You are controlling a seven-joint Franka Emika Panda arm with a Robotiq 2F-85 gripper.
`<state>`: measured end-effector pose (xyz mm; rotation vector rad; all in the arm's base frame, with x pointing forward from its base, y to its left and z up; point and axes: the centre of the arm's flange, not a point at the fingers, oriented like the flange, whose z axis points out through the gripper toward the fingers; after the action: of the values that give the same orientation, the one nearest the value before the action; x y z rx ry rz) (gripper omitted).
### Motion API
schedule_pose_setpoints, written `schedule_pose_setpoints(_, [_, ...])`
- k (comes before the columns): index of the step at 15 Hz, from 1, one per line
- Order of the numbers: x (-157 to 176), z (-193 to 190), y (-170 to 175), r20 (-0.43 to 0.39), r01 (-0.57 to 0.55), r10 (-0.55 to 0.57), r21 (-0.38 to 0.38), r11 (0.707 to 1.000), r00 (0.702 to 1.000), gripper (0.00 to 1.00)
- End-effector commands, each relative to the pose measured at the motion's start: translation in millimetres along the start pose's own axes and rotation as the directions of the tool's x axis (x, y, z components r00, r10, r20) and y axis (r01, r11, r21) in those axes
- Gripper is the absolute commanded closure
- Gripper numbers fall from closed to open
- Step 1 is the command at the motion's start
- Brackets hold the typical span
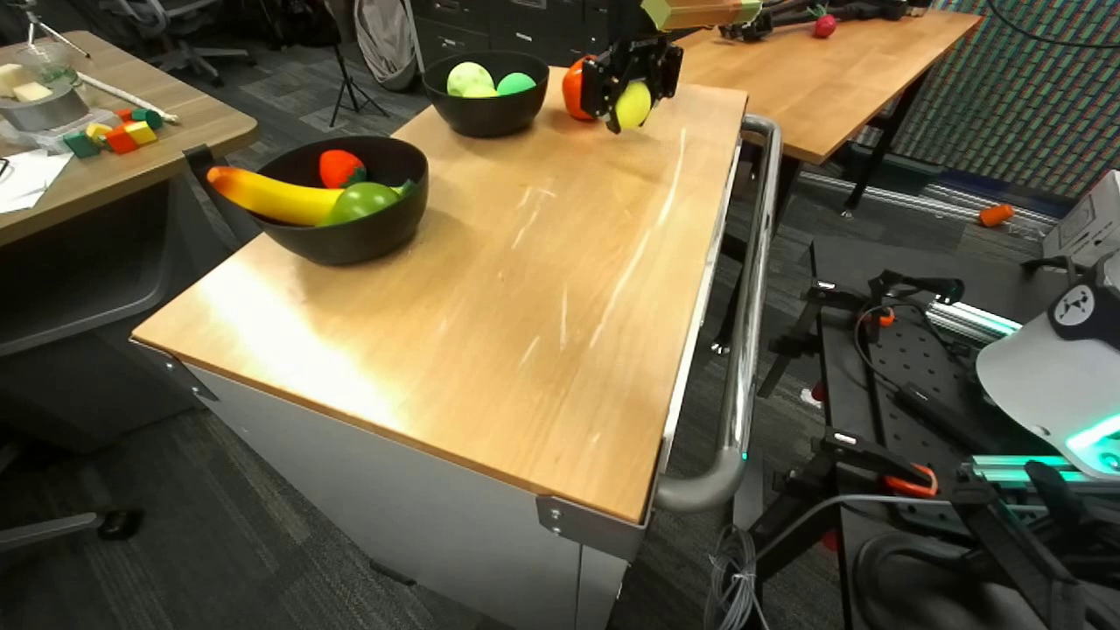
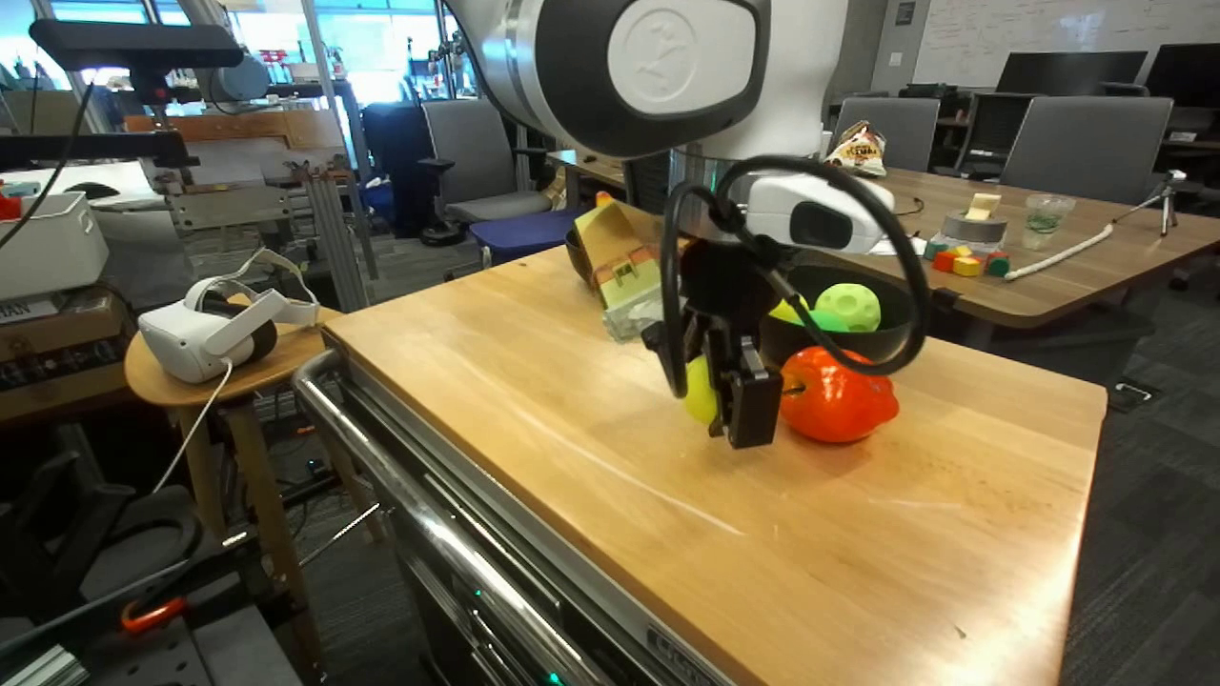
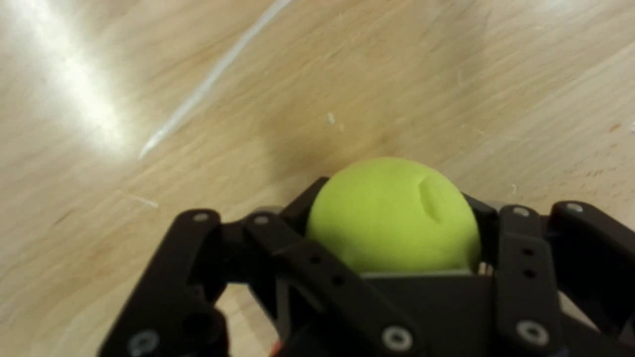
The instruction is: Put the fruits in the bowls one by one then move the apple to the left
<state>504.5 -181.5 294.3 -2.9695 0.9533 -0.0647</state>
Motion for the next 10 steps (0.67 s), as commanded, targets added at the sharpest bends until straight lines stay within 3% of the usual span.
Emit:
schedule_pose_setpoints(1, [8.7,-74.6,-33.6,-0.119,0.143,-0.148,-0.046,0.989,0.982,0.86])
schedule_pose_setpoints(3, [19.7,-113.7,-59.5,-0.198,0.220,-0.236,-0.101,0.970,0.951,0.88])
schedule_pose_setpoints(5, [36.3,-147.7,-88.9,-0.275,0.301,-0.331,-0.147,0.942,0.903,0.90])
schedule_pose_setpoints(7, [55.2,-156.8,-109.2,-0.323,0.376,-0.412,-0.169,0.911,0.852,0.90])
schedule_pose_setpoints(10, [82.6,-141.4,-120.9,-0.297,0.415,-0.433,-0.125,0.901,0.851,0.90])
